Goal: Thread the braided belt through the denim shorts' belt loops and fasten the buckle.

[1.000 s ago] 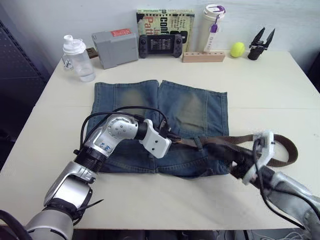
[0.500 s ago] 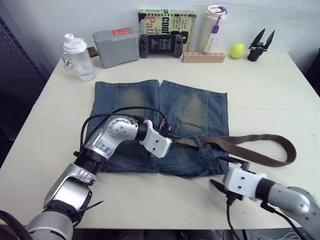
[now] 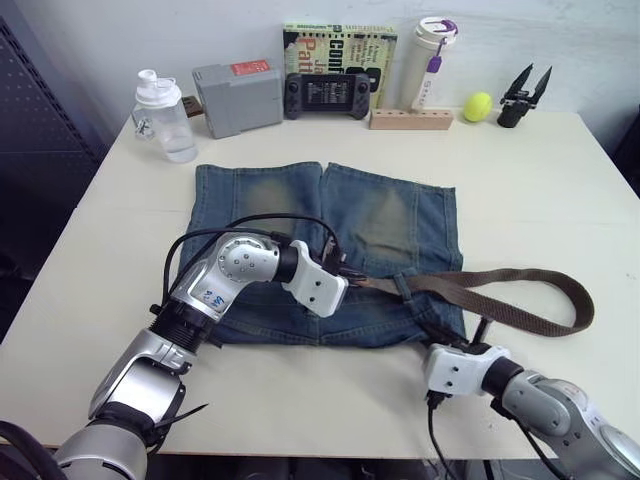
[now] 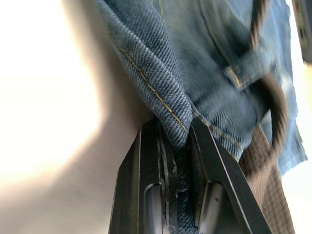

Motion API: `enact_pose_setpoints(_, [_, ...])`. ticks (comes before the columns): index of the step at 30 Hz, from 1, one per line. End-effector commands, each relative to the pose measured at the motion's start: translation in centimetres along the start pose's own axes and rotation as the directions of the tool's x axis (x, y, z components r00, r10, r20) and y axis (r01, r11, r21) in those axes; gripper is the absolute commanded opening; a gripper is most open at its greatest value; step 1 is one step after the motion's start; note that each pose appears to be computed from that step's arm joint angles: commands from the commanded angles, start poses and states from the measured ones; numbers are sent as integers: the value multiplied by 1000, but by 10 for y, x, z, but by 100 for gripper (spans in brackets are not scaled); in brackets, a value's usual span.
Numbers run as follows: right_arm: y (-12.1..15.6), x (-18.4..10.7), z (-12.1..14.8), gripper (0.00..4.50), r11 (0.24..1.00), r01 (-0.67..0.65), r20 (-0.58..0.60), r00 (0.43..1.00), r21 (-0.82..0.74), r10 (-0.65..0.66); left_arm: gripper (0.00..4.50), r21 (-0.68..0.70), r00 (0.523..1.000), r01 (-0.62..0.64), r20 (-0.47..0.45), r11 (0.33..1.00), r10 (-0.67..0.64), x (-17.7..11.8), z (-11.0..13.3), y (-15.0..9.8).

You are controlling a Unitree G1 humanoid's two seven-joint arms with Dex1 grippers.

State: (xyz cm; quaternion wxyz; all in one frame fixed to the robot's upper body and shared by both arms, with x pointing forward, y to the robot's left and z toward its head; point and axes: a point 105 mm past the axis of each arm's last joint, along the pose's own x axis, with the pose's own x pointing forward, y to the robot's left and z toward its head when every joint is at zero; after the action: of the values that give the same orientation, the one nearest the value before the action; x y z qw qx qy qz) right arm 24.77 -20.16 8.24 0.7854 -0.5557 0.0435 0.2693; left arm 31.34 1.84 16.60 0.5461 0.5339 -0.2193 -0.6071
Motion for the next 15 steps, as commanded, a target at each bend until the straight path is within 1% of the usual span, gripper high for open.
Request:
enact_pose_setpoints(1, [-20,-18,-65,1,998,50,-256,965,-33,-56,0,57,1000,-28,11,998,28,-3,9,8])
enact_pose_setpoints(3, [-31,-25,-80,1,997,74,-314,946,-37,-82,0,57,1000,-28,15,998,27,-3,11,6])
enact_pose_setpoints(6, [-38,-28,-88,1,995,88,-342,935,-38,-95,0,55,1000,-27,18,998,26,-3,12,4])
enact_pose_setpoints(8, [-37,-25,-86,1,996,82,-333,939,-27,-87,0,54,1000,-26,16,998,25,-3,12,3])
enact_pose_setpoints(14, [-29,-16,-72,1,993,79,-299,953,89,-49,0,55,999,-37,22,998,36,-2,13,5])
enact_pose_setpoints(15, [-30,-16,-70,51,991,89,-295,954,103,-55,0,56,999,-38,22,998,36,-2,13,5])
